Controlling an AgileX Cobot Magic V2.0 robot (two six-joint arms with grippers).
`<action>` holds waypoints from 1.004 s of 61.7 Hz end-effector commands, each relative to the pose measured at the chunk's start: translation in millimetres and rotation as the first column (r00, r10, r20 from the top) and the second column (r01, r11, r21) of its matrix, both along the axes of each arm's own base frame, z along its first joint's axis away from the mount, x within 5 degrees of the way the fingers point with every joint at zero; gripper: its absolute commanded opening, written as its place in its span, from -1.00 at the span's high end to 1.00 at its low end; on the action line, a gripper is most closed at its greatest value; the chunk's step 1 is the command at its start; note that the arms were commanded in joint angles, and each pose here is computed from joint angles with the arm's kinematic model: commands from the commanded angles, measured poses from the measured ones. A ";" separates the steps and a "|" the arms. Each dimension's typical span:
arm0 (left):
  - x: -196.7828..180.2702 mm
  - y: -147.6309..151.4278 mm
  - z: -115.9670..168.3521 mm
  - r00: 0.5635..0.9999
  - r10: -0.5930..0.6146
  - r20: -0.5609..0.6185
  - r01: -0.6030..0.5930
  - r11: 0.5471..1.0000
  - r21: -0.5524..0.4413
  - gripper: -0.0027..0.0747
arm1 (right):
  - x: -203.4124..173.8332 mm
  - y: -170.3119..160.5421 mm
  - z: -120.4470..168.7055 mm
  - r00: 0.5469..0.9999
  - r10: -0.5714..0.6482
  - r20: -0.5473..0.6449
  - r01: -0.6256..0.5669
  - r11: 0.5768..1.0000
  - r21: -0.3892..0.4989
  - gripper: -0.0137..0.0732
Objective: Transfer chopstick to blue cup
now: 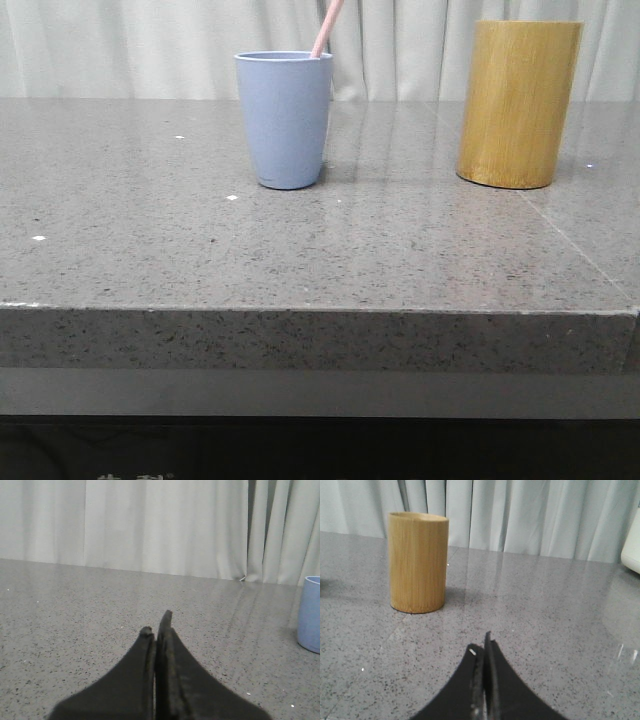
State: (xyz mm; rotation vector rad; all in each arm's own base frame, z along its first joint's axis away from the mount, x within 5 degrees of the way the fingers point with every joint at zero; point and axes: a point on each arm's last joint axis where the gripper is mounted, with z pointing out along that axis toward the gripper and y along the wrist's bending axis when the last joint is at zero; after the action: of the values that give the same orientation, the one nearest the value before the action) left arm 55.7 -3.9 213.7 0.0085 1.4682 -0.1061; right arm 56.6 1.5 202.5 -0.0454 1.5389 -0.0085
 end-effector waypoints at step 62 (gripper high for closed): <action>-2.5 0.8 4.0 0.996 0.006 0.085 -0.005 1.000 -0.016 0.98 | -2.7 -2.5 10.2 0.992 -0.036 0.123 0.022 0.993 0.113 0.84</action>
State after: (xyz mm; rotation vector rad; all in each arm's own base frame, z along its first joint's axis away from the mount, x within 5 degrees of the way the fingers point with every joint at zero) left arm 55.7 -3.9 213.7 0.0086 1.4689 -0.1061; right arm 56.6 0.0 202.6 0.0684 1.5253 0.0681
